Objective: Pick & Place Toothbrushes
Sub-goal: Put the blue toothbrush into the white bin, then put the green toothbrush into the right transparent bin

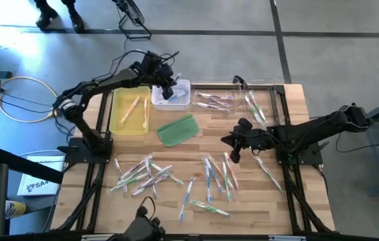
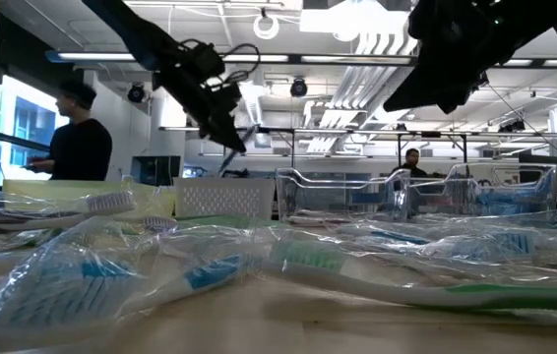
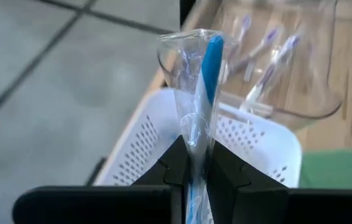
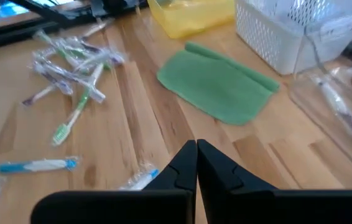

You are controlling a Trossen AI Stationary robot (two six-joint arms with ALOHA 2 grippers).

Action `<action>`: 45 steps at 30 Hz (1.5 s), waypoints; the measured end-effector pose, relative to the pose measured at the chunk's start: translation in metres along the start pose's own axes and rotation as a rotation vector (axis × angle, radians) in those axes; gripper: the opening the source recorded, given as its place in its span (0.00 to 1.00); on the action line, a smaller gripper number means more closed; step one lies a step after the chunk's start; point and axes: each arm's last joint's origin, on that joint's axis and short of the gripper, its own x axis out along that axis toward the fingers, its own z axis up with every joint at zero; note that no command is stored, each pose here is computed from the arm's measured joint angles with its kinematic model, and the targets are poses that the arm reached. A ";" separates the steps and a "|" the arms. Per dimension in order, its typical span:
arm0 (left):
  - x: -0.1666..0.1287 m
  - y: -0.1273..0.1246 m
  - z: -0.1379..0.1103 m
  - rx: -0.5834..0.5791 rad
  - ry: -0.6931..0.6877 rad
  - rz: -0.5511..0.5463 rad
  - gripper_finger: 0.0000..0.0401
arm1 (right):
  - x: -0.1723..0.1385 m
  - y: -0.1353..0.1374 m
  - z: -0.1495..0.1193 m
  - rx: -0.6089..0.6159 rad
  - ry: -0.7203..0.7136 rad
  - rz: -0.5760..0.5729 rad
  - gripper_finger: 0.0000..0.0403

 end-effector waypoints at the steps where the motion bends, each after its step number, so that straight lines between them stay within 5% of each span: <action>1: 0.005 0.000 -0.003 -0.014 0.013 -0.005 0.07 | 0.000 0.000 -0.001 0.001 0.011 0.005 0.01; 15: 0.043 0.002 -0.028 -0.100 0.128 -0.021 0.08 | 0.000 0.002 -0.002 0.001 0.023 0.053 0.01; 30: 0.042 0.004 -0.022 -0.118 0.070 -0.002 0.42 | 0.000 0.002 -0.002 -0.001 0.024 0.053 0.01; 45: 0.034 0.006 -0.004 -0.145 -0.002 -0.026 0.44 | 0.000 0.002 -0.002 -0.003 0.021 0.048 0.01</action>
